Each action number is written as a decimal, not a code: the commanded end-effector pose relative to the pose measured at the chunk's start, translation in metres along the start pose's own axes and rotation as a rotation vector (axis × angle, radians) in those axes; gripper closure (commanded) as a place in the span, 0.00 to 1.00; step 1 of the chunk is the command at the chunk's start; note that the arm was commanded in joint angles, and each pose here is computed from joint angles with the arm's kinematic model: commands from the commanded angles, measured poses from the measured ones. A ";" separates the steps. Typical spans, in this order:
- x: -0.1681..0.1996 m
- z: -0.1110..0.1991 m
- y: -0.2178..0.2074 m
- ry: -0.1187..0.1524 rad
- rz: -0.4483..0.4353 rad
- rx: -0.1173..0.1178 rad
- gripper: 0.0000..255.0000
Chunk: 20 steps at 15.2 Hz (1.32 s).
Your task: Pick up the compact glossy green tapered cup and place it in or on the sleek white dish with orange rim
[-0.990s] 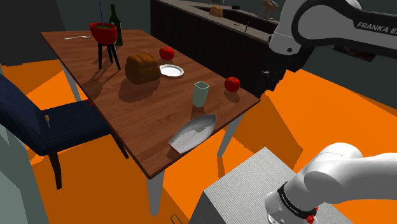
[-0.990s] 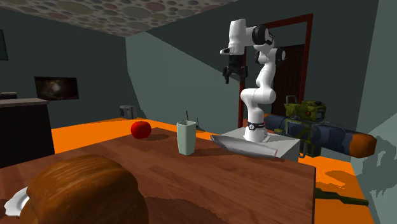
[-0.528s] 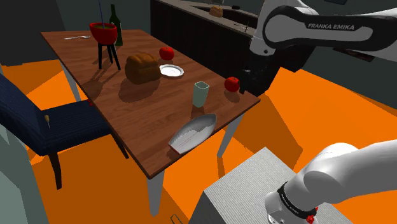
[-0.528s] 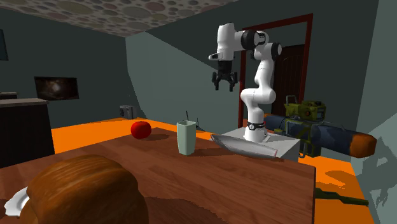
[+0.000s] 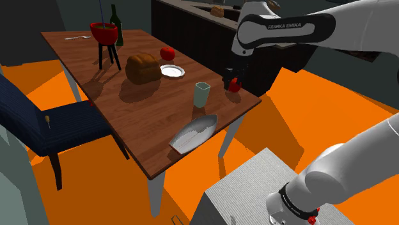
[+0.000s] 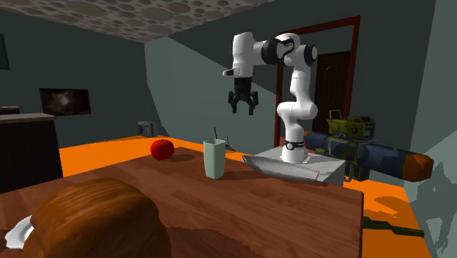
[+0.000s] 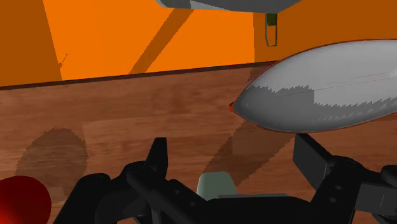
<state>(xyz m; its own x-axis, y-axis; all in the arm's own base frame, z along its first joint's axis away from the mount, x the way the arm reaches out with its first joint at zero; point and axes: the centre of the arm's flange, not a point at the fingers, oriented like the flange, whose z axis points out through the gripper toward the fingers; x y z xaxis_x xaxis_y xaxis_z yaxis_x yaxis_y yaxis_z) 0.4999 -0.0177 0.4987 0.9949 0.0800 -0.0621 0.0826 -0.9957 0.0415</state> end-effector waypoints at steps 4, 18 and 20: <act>0.061 0.025 0.012 0.001 -0.016 0.009 0.00; 0.188 0.090 0.033 0.001 -0.050 0.029 0.00; 0.188 0.100 0.032 0.001 -0.050 0.029 0.00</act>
<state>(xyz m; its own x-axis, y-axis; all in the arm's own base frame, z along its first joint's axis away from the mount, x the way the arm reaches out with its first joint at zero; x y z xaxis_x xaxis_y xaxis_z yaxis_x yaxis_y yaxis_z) 0.6835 -0.0394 0.3940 0.9896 0.1297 -0.0624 0.1305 -0.9914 0.0098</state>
